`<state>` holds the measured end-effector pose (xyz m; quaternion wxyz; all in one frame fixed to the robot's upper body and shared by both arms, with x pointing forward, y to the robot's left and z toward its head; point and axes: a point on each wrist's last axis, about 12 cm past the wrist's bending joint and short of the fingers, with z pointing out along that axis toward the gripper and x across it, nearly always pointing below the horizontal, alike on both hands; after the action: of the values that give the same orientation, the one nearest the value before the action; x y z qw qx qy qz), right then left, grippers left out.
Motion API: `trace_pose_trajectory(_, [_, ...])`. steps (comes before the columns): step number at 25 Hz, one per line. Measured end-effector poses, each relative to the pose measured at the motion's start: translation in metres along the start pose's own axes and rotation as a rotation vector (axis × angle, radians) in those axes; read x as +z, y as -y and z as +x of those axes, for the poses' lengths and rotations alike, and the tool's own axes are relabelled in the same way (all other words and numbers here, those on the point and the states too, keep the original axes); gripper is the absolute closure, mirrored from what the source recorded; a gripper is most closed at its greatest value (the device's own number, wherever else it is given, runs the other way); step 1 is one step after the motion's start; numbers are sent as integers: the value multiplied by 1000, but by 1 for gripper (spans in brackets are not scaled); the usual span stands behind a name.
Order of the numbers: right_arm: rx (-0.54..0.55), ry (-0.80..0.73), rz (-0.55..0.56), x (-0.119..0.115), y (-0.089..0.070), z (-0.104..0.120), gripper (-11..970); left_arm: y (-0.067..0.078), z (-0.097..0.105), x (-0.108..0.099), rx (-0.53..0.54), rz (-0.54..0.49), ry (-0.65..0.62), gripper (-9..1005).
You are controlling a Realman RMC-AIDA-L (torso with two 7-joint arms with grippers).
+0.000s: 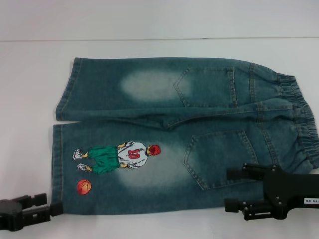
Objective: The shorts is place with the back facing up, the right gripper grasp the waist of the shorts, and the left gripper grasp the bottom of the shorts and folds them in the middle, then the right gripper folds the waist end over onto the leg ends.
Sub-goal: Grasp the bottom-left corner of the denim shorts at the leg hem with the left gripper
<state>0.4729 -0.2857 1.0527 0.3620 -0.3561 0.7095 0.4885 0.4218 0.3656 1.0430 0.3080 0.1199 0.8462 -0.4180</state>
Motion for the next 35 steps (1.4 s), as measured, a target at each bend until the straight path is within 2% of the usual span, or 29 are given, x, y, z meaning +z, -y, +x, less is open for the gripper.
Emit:
trace_pose_trajectory(12, [5,1,4,-1,0,1,41,-6,-2,1,-27,-45,-49,108])
trace_pose_trajectory(27, [10,2,9,-1,1,0,41,2,-12,10,3,31,-86,109])
trace_pose_trajectory(31, [9,2,12,-1,1,0,41,0,-13,10,6,12,-89,109])
trace_pose_trajectory(35, [13,3,14,-2,0,1,41,-3,-15,1,3,-37,-78,108])
